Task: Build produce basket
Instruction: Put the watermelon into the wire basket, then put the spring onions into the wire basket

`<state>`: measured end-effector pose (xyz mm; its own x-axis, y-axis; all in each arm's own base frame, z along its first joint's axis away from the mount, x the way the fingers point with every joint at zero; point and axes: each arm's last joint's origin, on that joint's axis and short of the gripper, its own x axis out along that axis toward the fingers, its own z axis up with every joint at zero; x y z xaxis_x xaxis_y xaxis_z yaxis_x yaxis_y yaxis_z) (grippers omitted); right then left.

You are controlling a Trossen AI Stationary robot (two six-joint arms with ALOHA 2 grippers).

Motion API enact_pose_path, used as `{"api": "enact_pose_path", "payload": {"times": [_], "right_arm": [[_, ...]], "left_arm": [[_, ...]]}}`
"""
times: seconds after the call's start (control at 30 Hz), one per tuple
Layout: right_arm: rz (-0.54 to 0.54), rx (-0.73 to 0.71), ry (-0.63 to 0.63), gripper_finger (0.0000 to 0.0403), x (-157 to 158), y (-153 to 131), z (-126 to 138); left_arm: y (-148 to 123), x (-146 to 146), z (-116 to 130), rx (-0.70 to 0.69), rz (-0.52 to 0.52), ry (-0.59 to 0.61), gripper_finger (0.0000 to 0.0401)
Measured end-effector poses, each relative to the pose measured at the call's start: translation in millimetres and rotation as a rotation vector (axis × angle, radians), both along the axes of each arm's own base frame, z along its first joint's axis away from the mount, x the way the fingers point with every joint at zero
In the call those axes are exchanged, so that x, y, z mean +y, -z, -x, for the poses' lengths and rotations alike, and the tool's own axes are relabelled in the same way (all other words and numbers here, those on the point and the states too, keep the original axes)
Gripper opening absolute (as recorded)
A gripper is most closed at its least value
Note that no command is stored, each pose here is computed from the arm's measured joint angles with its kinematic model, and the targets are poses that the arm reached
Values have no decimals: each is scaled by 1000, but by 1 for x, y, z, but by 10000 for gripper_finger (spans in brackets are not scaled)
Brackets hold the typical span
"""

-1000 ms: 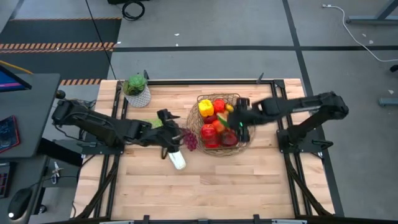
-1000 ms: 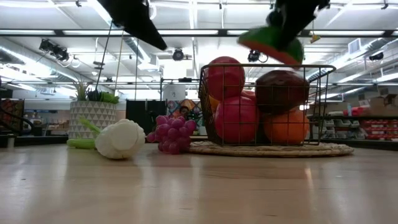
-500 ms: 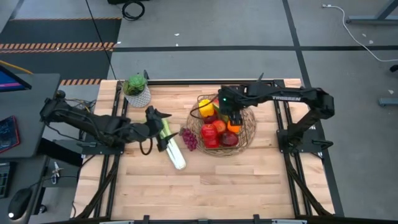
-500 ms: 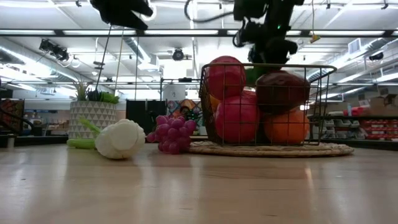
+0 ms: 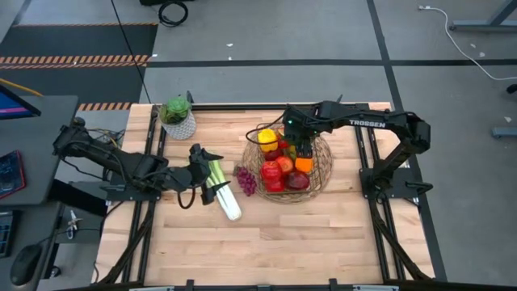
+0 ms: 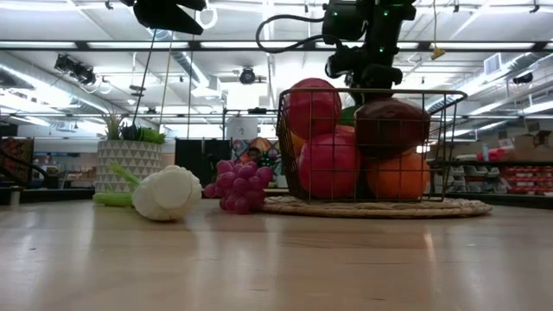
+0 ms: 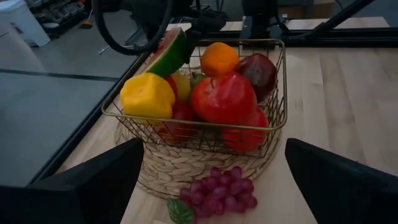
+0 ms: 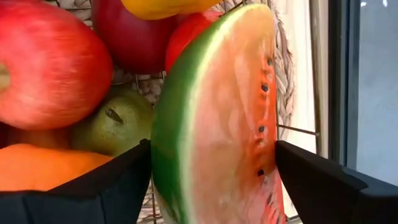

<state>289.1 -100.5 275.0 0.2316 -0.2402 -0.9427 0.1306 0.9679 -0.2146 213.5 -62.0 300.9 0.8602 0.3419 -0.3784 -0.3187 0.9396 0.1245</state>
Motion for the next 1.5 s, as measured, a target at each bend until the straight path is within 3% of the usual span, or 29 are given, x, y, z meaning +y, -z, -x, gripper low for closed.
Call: {"api": "enact_pose_path", "payload": {"times": [0.37, 0.73, 1.17, 1.5], "right_arm": [[-8, -49, 15, 394, 12, -36, -4], [-48, -100, 66, 398, 41, -84, 0], [-95, -175, -46, 397, 112, -85, -12], [-65, -264, -183, 397, 181, -58, -16]], "left_arm": [[0, 0, 0, -1, 6, -2, 400], [1, 0, 0, 6, 11, -7, 400], [18, 3, 1, 51, -10, -15, 400], [20, 7, -4, 45, 1, -44, 400]]}}
